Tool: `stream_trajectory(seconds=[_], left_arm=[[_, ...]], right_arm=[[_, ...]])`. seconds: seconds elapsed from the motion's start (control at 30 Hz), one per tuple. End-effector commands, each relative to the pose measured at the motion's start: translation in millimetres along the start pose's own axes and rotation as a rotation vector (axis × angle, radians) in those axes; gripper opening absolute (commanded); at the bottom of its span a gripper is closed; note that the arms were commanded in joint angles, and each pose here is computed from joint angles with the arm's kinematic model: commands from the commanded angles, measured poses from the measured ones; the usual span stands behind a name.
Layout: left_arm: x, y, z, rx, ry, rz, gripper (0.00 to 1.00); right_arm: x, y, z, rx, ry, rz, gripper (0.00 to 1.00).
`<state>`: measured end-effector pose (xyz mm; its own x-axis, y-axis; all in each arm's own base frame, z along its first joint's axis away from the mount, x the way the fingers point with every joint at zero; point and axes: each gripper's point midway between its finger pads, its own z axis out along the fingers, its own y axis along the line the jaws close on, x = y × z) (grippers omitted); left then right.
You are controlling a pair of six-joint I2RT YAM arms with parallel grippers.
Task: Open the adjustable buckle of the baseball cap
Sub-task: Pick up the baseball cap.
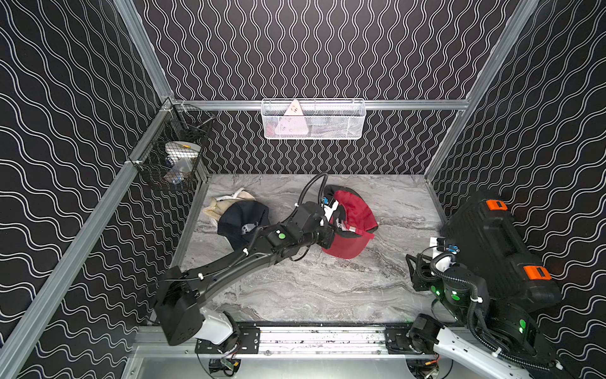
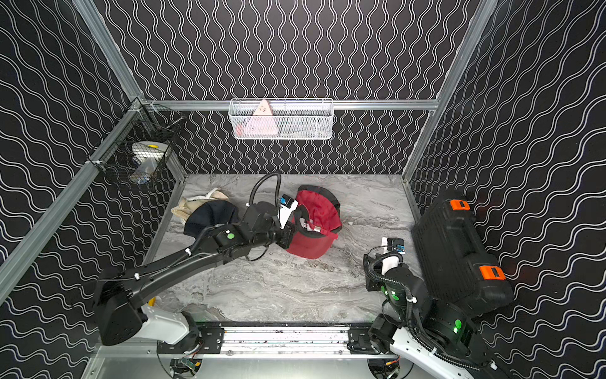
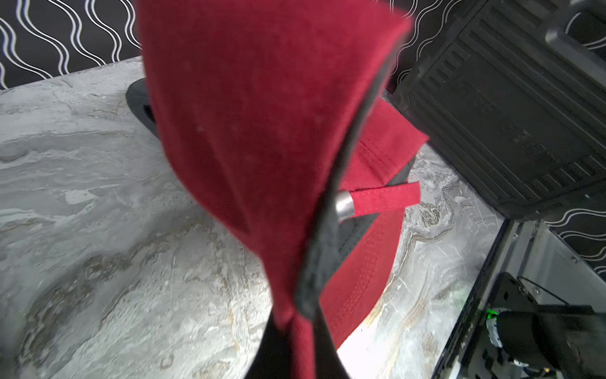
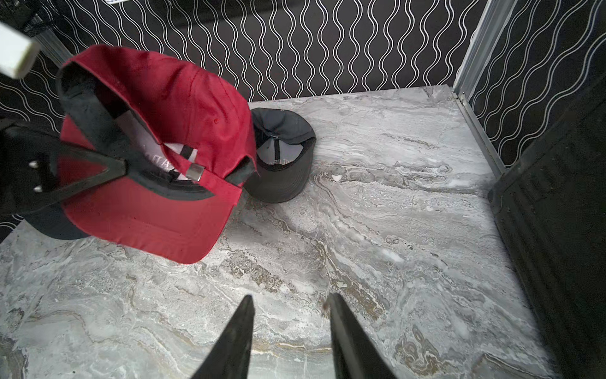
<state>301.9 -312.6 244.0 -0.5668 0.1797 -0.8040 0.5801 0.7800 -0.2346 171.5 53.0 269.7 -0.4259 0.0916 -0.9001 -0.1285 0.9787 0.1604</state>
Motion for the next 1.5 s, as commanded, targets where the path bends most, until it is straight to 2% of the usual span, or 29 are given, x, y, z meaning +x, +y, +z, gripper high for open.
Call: stream_trajectory(seconds=[0.0,0.23,0.5,0.77,0.93,1.47], left_arm=[[-0.2,-3.9,-16.2,-0.007,-0.035,0.004,0.00],[14.2,-13.7,-50.8,-0.007,-0.050,0.024,0.00],[28.6,-8.7,-85.0,-0.034,-0.053,0.040,0.00],[36.0,2.1,-113.7,-0.063,-0.061,0.044,0.00],[42.1,7.5,-123.6,-0.077,-0.055,0.049,0.00],[57.7,15.9,-146.8,-0.083,-0.035,0.031,0.00]], right_arm=[[-2.9,-2.2,-0.2,0.017,-0.010,0.015,0.40],[-0.3,7.4,7.9,0.009,0.026,-0.022,0.40],[11.5,32.8,30.3,-0.011,0.140,-0.121,0.43],[24.7,74.1,55.6,-0.137,0.184,-0.100,0.45],[28.4,90.2,64.9,-0.172,0.224,-0.113,0.47],[21.3,132.6,64.1,-0.374,0.204,-0.076,0.54]])
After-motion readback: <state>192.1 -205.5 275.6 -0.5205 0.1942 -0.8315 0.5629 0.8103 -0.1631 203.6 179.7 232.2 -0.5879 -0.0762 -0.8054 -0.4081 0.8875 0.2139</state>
